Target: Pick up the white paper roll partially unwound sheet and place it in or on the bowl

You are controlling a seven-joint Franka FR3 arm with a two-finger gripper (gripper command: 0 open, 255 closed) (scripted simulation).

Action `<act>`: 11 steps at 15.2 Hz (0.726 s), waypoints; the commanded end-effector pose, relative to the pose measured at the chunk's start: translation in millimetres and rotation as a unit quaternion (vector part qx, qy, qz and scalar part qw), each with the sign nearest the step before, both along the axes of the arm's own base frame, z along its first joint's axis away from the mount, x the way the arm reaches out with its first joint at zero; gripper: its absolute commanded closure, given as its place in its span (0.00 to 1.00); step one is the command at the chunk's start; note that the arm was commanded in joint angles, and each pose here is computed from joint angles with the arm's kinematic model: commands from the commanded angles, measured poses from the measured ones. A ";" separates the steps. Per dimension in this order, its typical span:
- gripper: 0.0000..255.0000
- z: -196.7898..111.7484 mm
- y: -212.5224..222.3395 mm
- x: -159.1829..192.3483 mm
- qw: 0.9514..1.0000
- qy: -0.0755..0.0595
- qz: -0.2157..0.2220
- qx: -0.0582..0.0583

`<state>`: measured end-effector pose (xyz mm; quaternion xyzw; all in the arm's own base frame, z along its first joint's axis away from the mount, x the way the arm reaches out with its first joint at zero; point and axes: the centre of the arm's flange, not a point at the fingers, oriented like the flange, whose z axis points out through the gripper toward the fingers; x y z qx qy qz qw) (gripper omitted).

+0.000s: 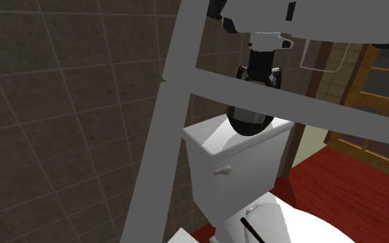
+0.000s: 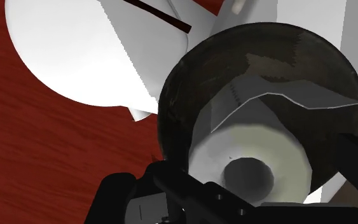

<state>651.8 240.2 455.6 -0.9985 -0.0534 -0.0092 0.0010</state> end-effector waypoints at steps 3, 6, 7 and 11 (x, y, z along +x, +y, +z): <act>0.00 43.5 -0.7 -0.2 1.000 0.000 0.000 0.000; 0.00 43.5 -0.7 -0.2 1.000 0.000 0.000 0.000; 0.00 43.5 -0.7 -0.2 1.000 0.000 0.000 0.000; 0.00 43.5 -0.7 -0.2 1.000 0.000 0.000 0.000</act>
